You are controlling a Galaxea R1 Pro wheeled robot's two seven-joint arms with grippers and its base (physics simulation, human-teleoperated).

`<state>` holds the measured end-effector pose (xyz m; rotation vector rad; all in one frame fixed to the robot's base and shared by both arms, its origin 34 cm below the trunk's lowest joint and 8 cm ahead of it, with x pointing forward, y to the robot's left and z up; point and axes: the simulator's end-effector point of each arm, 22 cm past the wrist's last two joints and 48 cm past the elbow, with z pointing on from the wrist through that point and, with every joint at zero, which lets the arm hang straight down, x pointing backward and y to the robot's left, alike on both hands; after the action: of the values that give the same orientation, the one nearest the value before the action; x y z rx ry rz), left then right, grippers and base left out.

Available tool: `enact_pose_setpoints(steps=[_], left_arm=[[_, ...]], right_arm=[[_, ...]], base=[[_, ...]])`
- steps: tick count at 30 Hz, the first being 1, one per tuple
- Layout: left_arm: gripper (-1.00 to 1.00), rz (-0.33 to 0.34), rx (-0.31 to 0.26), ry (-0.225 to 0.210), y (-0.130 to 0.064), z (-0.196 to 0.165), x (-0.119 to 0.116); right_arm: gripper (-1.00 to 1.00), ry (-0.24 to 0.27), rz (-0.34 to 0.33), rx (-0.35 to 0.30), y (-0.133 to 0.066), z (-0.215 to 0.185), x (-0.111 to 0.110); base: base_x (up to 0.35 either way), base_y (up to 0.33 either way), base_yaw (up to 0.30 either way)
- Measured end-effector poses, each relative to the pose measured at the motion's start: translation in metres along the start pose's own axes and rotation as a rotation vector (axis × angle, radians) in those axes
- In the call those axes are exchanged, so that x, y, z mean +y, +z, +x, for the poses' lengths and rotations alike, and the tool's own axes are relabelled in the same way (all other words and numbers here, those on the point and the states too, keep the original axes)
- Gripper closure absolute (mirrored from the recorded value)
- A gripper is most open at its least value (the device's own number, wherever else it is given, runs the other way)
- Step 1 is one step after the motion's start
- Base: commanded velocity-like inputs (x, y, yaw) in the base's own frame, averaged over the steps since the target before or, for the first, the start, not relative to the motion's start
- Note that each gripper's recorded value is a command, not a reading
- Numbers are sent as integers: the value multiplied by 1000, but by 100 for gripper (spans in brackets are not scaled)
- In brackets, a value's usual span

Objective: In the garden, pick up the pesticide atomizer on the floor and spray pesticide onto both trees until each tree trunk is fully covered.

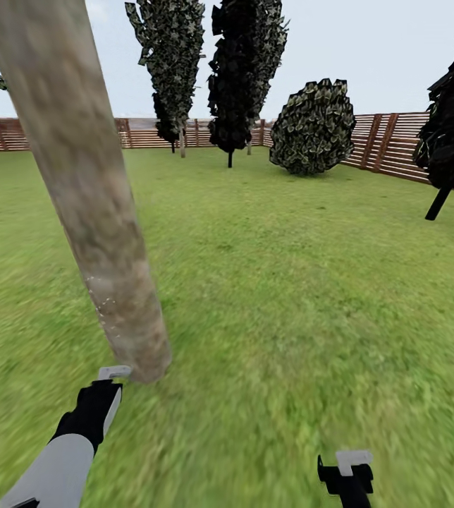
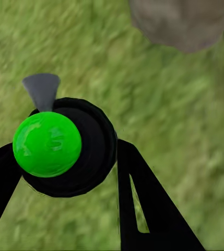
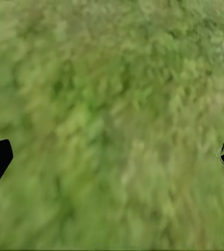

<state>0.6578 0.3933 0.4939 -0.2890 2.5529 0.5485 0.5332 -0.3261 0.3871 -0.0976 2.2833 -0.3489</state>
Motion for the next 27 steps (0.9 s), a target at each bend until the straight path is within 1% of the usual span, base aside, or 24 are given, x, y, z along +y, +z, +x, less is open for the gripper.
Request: enact_pose_setpoints(steps=[7,12,15,25,27], left_arm=[[100,-3,0,0,0,0,2],[100,-6,0,-1,1,0,4],[100,-8,0,-2,1,0,5],[100,-12,1,-5,2,0,8],[100,-12,1,-3,2,0,8]], right_arm=[[-100,0,0,0,0,0,0],[-100,1,-2,-1,0,-1,1],[-100,0,-2,-2,0,-1,1],[-100,-1,1,-1,0,0,-1],[-100,0,1,-1,0,0,-1]], base=[[172,-221,0],[12,-271,0],[0,-274,137],[0,-274,7],[0,-274,107]])
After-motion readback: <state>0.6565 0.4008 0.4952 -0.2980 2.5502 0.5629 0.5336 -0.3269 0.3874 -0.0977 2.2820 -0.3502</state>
